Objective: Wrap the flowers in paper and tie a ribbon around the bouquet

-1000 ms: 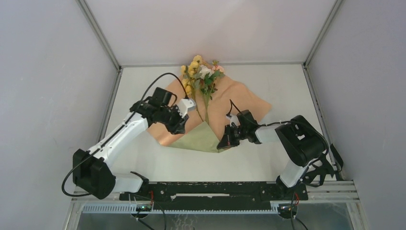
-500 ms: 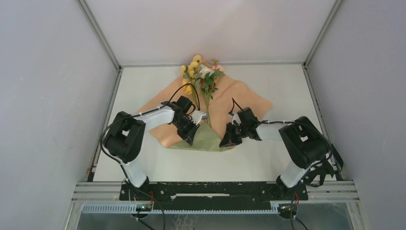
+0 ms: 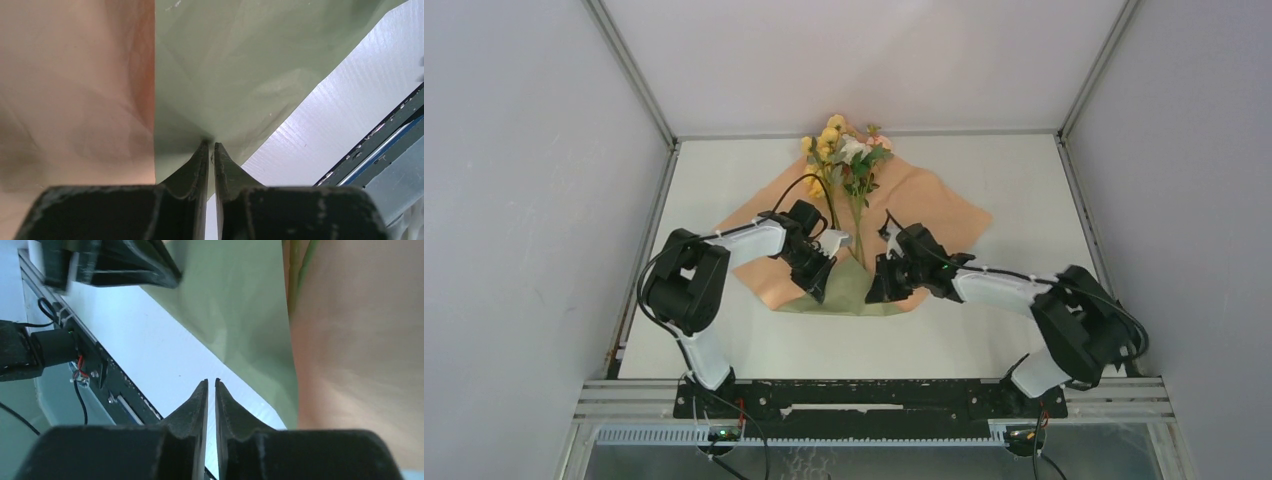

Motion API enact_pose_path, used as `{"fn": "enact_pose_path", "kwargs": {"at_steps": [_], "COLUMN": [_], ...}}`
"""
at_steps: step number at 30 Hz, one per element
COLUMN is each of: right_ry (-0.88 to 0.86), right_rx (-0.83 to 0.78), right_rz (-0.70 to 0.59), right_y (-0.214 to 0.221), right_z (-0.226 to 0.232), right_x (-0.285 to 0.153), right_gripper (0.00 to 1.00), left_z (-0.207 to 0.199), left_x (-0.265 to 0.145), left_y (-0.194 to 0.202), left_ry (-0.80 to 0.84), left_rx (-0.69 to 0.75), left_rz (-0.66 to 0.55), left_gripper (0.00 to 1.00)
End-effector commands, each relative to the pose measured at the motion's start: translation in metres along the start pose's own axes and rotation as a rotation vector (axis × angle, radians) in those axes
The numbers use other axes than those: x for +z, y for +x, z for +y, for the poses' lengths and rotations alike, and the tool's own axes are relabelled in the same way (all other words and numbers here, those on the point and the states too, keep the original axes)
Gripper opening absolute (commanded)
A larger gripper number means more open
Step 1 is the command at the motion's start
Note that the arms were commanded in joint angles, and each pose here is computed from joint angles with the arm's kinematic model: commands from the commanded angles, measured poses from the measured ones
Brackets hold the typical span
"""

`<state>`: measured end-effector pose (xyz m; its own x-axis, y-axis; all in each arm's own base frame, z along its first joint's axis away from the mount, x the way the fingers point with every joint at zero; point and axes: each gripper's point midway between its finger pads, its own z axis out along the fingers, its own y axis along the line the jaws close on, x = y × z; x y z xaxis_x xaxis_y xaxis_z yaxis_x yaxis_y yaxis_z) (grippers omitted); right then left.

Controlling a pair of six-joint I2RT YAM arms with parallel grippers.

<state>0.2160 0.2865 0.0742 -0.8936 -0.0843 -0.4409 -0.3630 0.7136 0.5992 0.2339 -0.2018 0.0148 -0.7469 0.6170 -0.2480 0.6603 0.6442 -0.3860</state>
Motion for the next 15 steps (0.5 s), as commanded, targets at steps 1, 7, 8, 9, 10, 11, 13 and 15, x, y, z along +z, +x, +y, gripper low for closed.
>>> {"fn": "enact_pose_path", "kwargs": {"at_steps": [1, 7, 8, 9, 10, 11, 13, 15], "right_ry": [-0.037, 0.073, 0.087, 0.095, 0.098, 0.103, 0.112, 0.113], "right_rx": [0.071, 0.136, 0.139, 0.143, 0.145, 0.15, 0.155, 0.157], "right_rz": [0.074, 0.126, 0.136, 0.143, 0.146, 0.148, 0.15, 0.149], "right_y": [0.01, 0.03, 0.034, 0.038, 0.04, 0.041, 0.044, 0.045], "right_z": [-0.007, -0.048, -0.051, -0.053, -0.054, -0.056, -0.058, -0.058], "right_x": [0.03, 0.038, 0.037, 0.037, 0.036, 0.036, 0.035, 0.034], "right_gripper": [0.15, 0.1, 0.1, 0.1, 0.1, 0.1, 0.1, 0.1], "left_z": [-0.001, 0.003, 0.004, 0.008, 0.011, 0.013, 0.016, 0.018], "left_x": [-0.001, -0.016, -0.018, -0.019, -0.019, -0.019, -0.017, -0.016], "left_y": [0.012, 0.025, 0.03, 0.037, 0.043, 0.051, 0.067, 0.08], "left_ry": [-0.003, -0.053, -0.065, -0.085, -0.1, -0.11, -0.119, -0.124], "left_rx": [-0.013, 0.07, 0.085, 0.095, 0.103, 0.107, 0.114, 0.129], "left_rz": [0.023, 0.054, 0.071, 0.091, 0.109, 0.129, 0.175, 0.211], "left_gripper": [0.14, 0.16, 0.17, 0.18, 0.18, 0.18, 0.19, 0.19]}}
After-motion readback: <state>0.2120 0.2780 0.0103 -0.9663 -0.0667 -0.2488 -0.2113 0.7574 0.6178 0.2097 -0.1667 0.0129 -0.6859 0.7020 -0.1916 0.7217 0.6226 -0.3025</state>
